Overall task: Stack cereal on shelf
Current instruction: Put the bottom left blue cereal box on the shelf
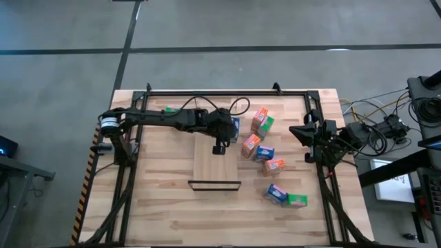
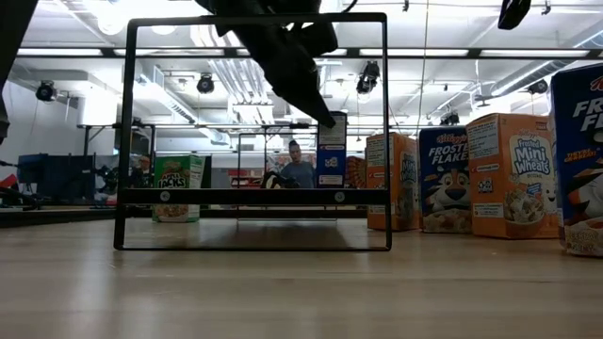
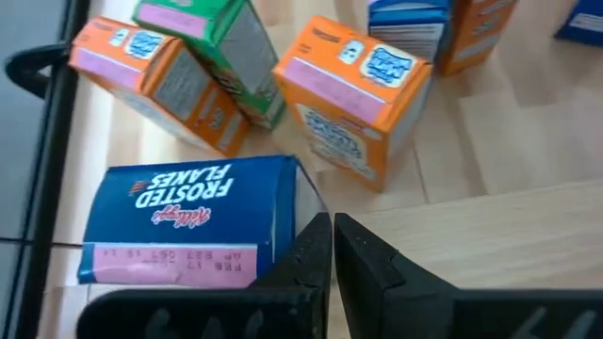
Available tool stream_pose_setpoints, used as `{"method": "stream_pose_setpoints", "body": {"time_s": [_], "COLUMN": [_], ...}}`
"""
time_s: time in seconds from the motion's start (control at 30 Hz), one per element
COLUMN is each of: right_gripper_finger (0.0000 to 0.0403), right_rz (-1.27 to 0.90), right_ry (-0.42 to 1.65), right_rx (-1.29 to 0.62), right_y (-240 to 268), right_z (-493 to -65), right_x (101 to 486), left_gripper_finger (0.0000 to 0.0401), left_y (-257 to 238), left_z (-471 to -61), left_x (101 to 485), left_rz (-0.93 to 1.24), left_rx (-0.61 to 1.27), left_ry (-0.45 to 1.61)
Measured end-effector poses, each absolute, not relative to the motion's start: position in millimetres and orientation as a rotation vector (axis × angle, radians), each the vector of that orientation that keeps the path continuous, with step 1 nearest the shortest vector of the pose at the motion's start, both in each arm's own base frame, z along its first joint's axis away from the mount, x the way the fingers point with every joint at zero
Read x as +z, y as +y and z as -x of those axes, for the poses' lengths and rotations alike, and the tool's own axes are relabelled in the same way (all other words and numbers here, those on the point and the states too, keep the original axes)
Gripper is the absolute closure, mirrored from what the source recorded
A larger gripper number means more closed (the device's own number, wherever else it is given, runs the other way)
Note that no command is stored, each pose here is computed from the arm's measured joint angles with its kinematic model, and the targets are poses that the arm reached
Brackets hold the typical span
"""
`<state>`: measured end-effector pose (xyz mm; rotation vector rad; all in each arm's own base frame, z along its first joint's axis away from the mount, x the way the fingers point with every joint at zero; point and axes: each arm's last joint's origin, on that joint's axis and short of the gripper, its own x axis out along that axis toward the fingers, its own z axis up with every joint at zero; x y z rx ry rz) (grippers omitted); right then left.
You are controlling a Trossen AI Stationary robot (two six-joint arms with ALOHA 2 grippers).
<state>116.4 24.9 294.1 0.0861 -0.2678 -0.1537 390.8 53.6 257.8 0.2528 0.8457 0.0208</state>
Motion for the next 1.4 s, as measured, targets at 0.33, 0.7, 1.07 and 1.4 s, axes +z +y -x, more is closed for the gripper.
{"method": "stream_pose_setpoints", "body": {"time_s": [0.33,0.7,1.07,1.4], "right_gripper_finger": [0.0390,0.0390,0.0390,0.0390], "right_rz": [-0.086,-0.141,-0.236,-0.325], "right_ry": [-0.268,-0.263,-0.168,-0.024], "right_rx": [-0.153,-0.183,-0.324,-0.395], "right_y": [25,24,18,3], "right_z": [-116,-116,-130,-158], "right_x": [294,293,280,257], "left_gripper_finger": [0.0401,0.0401,0.0401,0.0401], "left_y": [57,49,34,25], "left_z": [-391,-375,-343,-288], "left_x": [259,279,316,315], "left_rz": [-0.273,-0.256,-0.278,-0.268], "left_rx": [0.101,0.050,0.036,0.071], "left_ry": [0.845,0.848,0.742,0.525]}}
